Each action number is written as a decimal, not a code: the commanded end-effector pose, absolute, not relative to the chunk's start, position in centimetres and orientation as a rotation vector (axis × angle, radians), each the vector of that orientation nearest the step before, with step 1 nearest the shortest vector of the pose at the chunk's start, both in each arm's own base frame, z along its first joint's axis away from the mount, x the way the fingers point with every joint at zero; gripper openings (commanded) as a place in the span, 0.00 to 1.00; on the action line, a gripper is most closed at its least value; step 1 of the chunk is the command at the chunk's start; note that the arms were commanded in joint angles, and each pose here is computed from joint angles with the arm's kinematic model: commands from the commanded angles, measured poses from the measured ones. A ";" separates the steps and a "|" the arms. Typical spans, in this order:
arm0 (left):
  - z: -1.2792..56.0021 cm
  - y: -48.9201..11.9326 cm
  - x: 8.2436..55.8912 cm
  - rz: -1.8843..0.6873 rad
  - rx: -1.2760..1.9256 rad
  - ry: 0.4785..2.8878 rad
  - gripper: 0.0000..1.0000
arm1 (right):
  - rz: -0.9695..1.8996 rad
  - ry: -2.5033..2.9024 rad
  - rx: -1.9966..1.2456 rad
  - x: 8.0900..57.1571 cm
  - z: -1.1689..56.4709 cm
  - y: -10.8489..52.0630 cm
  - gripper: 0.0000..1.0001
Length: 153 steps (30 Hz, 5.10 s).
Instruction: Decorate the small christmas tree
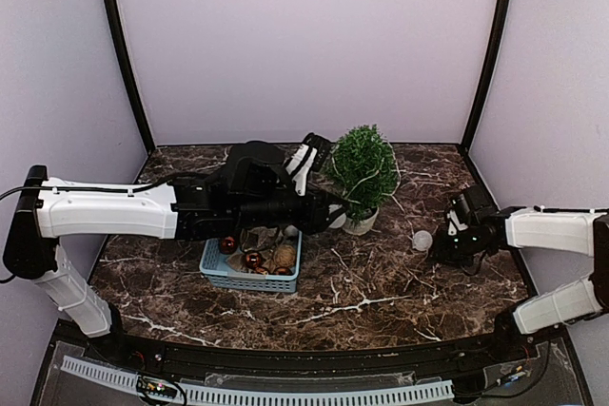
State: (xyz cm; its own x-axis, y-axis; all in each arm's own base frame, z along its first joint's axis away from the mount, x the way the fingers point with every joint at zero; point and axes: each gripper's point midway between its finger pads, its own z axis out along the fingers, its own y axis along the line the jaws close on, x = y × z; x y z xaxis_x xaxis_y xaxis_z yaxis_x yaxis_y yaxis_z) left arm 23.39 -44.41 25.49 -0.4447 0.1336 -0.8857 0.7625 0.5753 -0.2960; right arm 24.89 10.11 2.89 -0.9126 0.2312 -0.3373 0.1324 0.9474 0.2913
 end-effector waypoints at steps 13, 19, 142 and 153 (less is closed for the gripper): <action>27.4 -42.0 23.4 -0.831 0.683 1.888 0.42 | 0.492 2.569 0.209 27.7 7.4 11.7 0.00; 29.0 -42.3 22.8 -0.829 0.780 1.802 0.52 | 0.519 2.355 0.248 26.6 16.8 10.2 0.00; 29.5 -40.0 38.2 -0.773 0.668 1.822 0.00 | 0.635 2.040 -0.089 32.0 37.3 23.9 0.00; 28.6 -41.6 41.2 -0.818 0.654 1.841 0.00 | 0.425 2.055 -0.032 35.4 36.7 23.1 0.00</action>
State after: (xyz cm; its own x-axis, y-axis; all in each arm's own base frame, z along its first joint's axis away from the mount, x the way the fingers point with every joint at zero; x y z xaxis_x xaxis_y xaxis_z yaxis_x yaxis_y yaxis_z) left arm 40.22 -40.95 27.00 -0.3860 0.1132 -0.9155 0.7278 0.6472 -0.2268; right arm 33.96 23.99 36.11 -0.5420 0.1582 -0.8254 -0.2592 0.9028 0.3432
